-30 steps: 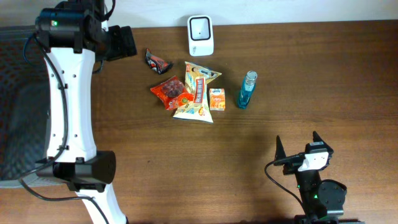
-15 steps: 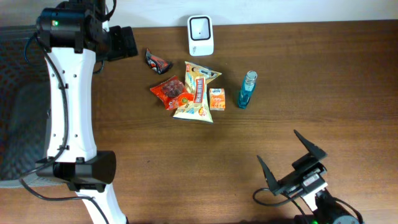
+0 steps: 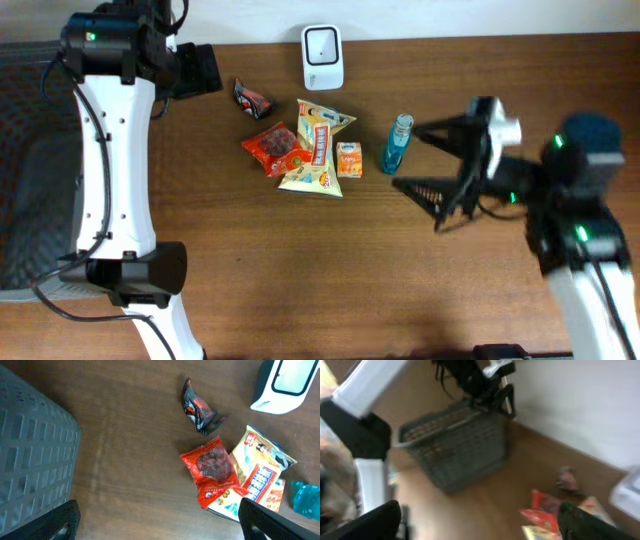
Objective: Scan the item barcode
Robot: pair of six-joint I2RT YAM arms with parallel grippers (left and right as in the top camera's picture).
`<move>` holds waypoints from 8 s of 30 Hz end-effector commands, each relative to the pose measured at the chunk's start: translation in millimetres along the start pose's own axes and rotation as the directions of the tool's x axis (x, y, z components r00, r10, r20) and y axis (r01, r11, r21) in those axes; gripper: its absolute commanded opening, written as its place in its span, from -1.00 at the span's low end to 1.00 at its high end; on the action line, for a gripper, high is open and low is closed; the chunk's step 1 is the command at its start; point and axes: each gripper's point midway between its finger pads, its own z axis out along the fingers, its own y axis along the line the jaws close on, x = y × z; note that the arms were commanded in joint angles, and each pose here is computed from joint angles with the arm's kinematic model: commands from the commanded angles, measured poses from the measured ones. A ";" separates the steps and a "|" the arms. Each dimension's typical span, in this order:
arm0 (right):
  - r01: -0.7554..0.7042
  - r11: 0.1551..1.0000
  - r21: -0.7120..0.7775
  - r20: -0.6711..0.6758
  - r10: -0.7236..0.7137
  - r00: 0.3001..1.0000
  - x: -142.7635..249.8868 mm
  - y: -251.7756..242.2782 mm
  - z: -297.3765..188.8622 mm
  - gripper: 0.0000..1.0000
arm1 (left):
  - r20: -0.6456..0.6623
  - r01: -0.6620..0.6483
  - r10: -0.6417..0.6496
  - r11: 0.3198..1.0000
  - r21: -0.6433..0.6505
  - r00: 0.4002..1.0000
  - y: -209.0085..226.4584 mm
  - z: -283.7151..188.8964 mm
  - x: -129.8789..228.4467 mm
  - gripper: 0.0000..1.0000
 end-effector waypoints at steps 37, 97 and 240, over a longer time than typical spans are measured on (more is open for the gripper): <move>-0.386 0.335 0.860 0.133 0.582 0.802 109.7 -228.3 23.7 0.83 | -0.006 0.003 -0.003 1.000 0.008 1.000 -2.9 0.7 1.4 0.99; -0.175 0.308 0.935 -0.139 0.774 0.618 233.7 -236.9 -53.6 0.55 | -0.006 0.003 -0.003 1.000 0.008 1.000 -2.8 0.8 1.5 0.98; -0.064 0.180 0.982 -0.129 0.873 0.470 304.0 -208.0 -8.7 0.34 | -0.006 -0.003 0.003 1.000 0.010 1.000 -5.2 0.4 2.1 0.98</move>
